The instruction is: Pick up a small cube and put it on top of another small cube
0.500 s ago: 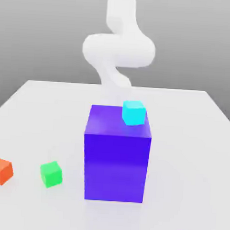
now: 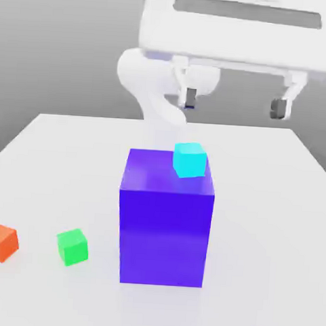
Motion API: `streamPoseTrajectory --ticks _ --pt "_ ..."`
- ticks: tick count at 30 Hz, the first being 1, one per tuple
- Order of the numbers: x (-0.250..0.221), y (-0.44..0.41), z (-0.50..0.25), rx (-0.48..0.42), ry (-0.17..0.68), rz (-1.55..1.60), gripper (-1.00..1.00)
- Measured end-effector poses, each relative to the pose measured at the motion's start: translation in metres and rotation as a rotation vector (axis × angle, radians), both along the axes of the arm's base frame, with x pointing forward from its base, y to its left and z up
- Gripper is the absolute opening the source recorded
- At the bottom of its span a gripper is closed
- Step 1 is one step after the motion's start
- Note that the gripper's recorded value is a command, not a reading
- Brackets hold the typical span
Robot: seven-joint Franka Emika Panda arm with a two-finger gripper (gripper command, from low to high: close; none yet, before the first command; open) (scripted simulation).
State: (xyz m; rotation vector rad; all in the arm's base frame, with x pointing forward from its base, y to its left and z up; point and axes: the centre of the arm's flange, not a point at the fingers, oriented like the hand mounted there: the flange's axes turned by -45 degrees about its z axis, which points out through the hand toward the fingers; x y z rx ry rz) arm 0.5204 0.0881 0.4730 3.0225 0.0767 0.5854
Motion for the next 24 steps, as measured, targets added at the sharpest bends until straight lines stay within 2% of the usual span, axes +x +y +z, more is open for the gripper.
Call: streamPoseTrajectory --ticks 8,15,20,21,24 --pt "0.024 0.046 -0.135 0.002 0.185 0.041 0.0" --pt "0.014 0.084 -0.254 0.029 0.349 0.073 0.0" --pt "0.009 0.093 -0.333 0.038 0.385 0.079 0.0" --pt "0.008 0.093 -0.342 0.038 0.386 0.079 -1.0" --pt "0.008 0.093 -0.342 0.038 0.385 0.079 -1.0"
